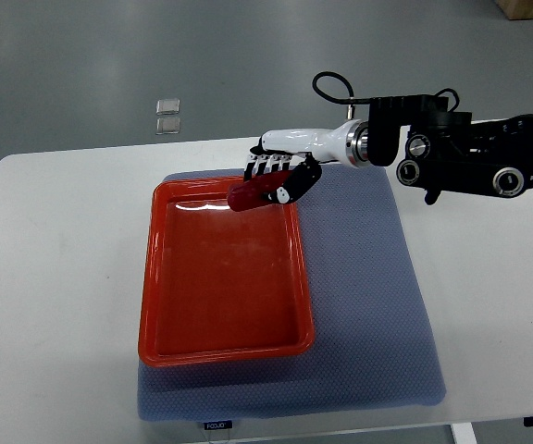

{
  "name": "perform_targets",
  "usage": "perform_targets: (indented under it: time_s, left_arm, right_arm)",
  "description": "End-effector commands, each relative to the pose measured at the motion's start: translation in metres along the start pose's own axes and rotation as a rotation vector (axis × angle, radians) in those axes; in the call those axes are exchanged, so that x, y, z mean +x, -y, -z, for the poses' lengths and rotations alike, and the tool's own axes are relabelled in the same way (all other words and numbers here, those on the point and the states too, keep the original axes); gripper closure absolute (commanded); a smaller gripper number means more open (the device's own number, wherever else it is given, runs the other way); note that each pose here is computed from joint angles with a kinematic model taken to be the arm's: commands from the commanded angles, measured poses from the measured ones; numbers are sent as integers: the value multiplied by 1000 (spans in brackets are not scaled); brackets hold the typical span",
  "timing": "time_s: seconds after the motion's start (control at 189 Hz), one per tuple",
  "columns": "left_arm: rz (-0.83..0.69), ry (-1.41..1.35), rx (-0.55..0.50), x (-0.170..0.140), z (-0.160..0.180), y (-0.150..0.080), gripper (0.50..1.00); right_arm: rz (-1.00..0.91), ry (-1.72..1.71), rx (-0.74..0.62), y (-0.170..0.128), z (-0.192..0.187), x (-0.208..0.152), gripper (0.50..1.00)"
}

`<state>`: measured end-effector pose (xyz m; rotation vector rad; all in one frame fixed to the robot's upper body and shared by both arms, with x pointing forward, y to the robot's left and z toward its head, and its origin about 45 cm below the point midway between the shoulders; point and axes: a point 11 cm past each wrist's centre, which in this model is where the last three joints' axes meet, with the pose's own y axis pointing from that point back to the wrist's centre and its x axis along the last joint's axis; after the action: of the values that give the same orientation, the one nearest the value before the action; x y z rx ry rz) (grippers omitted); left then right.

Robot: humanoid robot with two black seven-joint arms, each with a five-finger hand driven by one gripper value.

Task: Place red pepper on red tray
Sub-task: 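Lift the pepper with the right hand and carry it over the tray, then lower the pepper into the tray and open the right hand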

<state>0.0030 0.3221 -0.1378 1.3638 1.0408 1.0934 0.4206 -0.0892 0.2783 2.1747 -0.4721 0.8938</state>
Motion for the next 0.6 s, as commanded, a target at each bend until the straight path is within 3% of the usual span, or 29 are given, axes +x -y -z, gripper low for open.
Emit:
perform_targets:
  time_s: [0.0, 0.323, 0.594]
  left_arm:
    - [2, 1, 0, -1, 0, 0, 500]
    - [2, 1, 0, -1, 0, 0, 500]
    - [2, 1, 0, -1, 0, 0, 500]
  right_arm:
    - [25, -1, 32, 23, 17, -19, 1000]
    - [76, 41, 58, 68, 34, -78, 1000]
    - [104, 76, 56, 72, 27, -104, 1000]
